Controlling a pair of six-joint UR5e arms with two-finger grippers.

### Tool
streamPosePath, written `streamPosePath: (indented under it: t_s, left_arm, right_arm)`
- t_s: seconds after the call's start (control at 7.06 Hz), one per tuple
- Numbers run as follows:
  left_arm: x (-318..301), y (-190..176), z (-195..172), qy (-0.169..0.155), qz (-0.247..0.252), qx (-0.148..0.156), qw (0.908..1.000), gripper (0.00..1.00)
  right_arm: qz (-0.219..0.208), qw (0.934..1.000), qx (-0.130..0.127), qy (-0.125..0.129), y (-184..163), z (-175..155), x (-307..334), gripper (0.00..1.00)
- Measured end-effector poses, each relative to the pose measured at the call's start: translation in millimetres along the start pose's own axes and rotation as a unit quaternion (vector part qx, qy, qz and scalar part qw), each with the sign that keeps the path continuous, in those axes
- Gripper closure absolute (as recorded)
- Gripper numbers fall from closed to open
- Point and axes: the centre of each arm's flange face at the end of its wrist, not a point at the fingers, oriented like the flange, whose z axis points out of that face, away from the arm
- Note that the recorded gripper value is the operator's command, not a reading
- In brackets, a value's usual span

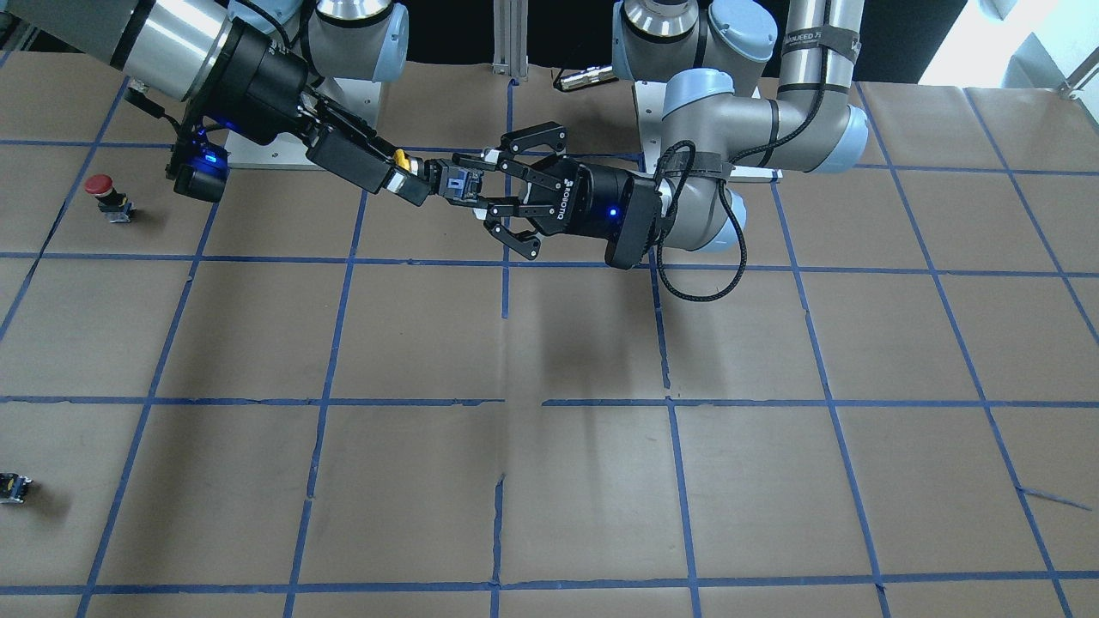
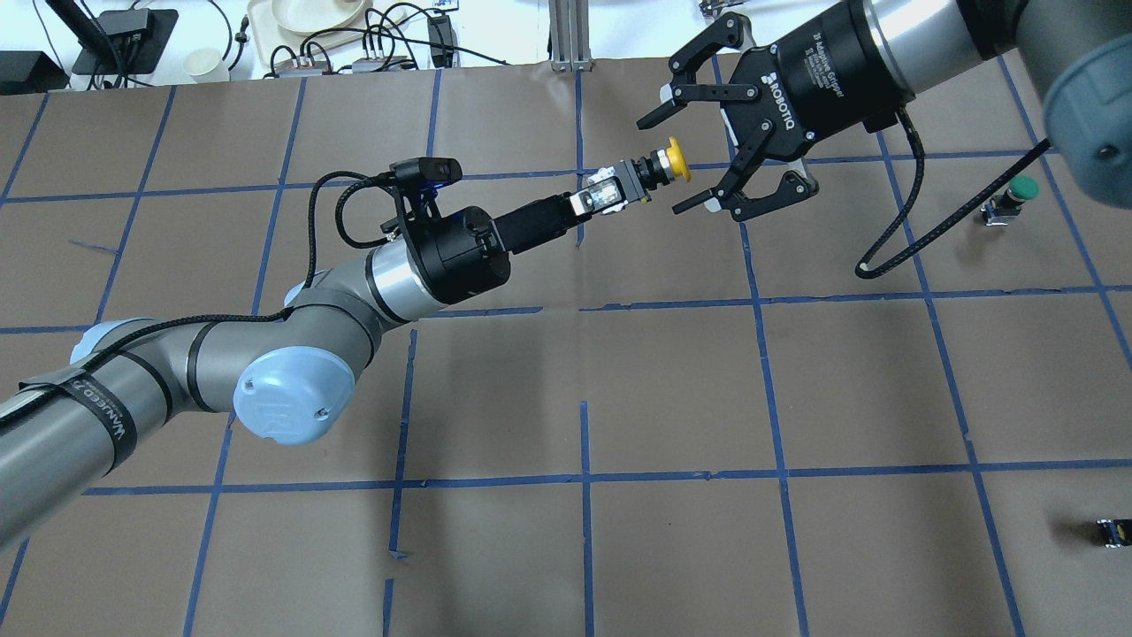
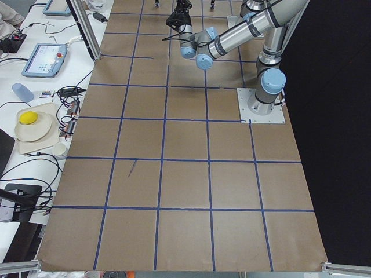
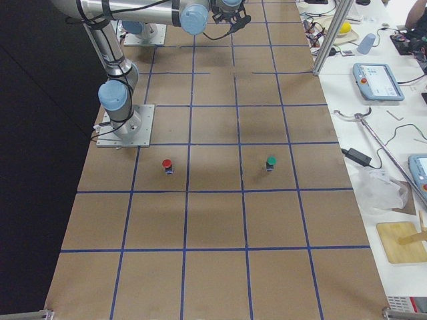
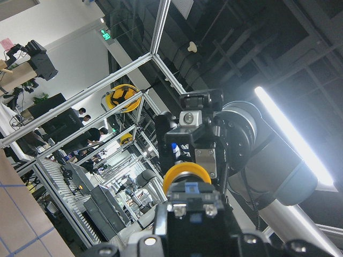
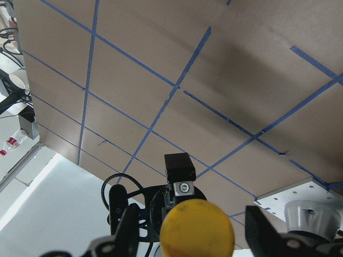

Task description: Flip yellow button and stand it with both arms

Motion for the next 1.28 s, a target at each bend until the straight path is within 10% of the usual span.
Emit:
streamPosePath:
  t_s: [0.14, 0.28, 0.42, 0.85, 1.28]
  left_arm:
    - [0, 0, 0, 0.0, 0.0, 0.0, 1.0, 0.97]
    - [0, 0, 0, 0.0, 0.0, 0.0, 1.0, 0.31]
    - [0, 0, 0, -0.001, -0.001, -0.001, 1.0, 0.0]
    - [6, -5, 4, -0.001, -0.047, -0.015, 0.9988, 0.0]
    - [29, -49, 28, -0.118, -0.041, -0.203, 0.9712, 0.0]
  right_arm:
    - [0.0, 1.0, 0.0, -0.001, 0, 0, 0, 0.9]
    - [-0.001, 1.0, 0.0, -0.003, 0, -1, -1, 0.91]
    - [-0.003, 1.0, 0.001, -0.005, 1, -3, -2, 0.91]
    - [-0.005, 1.0, 0.004, -0.006, 0, -7, -3, 0.92]
    - [-0.049, 0.9979, 0.042, 0.011, -10, -18, -1, 0.91]
